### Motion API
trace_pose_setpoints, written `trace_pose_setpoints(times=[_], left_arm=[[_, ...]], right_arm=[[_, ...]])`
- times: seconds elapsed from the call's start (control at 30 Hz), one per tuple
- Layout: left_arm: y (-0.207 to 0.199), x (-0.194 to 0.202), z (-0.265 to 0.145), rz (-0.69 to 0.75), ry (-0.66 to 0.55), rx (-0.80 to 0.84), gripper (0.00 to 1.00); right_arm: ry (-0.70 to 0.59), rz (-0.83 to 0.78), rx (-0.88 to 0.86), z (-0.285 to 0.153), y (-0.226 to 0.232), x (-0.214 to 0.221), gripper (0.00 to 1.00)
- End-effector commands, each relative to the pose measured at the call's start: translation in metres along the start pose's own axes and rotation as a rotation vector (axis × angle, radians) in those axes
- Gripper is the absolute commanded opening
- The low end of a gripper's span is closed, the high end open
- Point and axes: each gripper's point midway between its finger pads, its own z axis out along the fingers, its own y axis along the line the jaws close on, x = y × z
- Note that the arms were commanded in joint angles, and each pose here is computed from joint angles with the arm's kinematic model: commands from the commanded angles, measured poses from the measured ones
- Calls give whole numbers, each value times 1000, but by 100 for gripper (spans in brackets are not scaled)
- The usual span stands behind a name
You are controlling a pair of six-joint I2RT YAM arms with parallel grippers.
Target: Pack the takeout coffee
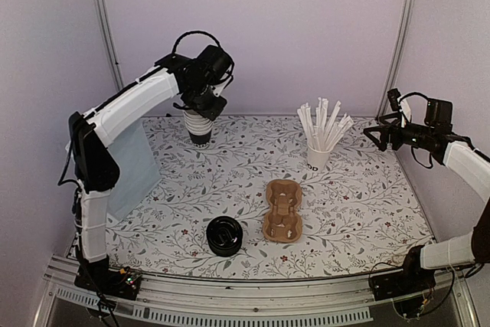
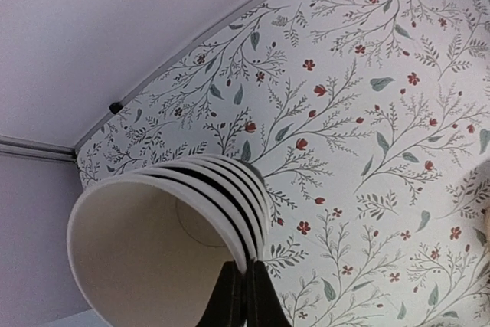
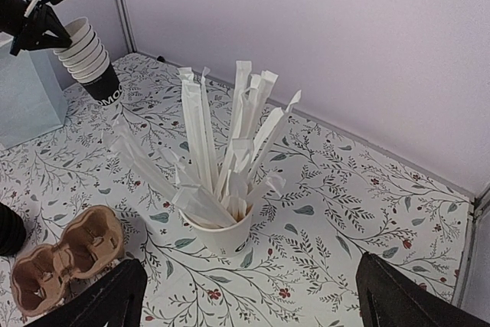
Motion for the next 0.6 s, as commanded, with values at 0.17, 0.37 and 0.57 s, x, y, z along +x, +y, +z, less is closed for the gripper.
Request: trace_pose_setpoints(times=[0.17,0.37,0.57], left_arm=[[-18,-7,-9,-44,-11,156,0],[-9,-4,-6,-22,-2,53,0],[-6,-13,-14,-27,-43,46,0]], right_arm=[[19,9,-17,1,2,8,99],[24,10,-19,1,1,8,99],[24,9,-17,1,1,8,99]])
